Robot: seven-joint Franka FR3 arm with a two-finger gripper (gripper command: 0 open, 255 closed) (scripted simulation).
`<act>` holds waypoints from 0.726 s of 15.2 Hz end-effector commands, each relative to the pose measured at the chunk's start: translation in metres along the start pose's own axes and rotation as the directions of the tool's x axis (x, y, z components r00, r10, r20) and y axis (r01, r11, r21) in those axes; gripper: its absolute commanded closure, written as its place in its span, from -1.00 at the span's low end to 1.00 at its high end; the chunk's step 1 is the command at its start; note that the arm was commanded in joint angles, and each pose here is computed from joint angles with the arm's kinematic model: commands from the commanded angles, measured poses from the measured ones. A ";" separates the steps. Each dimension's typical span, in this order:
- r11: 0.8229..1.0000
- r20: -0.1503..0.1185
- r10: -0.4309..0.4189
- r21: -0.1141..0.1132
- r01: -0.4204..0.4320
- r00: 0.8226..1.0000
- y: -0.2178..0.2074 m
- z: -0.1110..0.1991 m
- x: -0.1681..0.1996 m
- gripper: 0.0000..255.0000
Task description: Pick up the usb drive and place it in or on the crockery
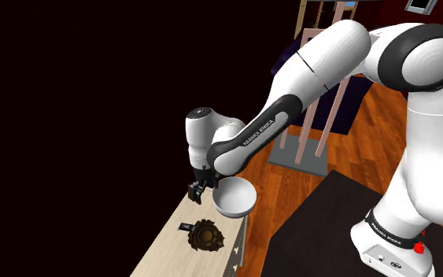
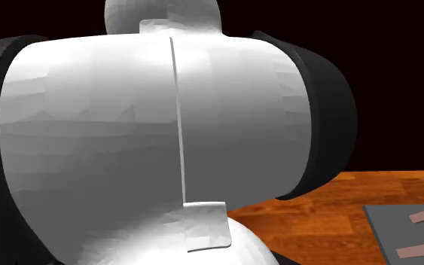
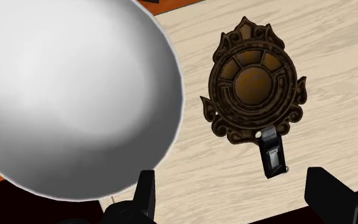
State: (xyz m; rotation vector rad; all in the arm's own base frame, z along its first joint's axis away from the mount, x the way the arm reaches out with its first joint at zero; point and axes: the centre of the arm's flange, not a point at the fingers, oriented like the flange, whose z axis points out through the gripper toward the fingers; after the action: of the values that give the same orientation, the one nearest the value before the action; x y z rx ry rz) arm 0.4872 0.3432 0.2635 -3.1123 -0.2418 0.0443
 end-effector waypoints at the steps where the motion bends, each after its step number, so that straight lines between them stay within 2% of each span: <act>1: 1.000 -0.004 -0.013 -0.007 0.013 1.000 -0.019 0.021 0.012 -1.00; 11: 0.996 -0.017 -0.077 -0.042 0.076 0.997 -0.104 0.110 0.065 -1.00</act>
State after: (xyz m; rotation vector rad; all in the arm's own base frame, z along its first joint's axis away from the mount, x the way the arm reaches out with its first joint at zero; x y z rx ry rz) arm 0.5295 0.4493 0.1641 -3.1366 -0.3551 0.0121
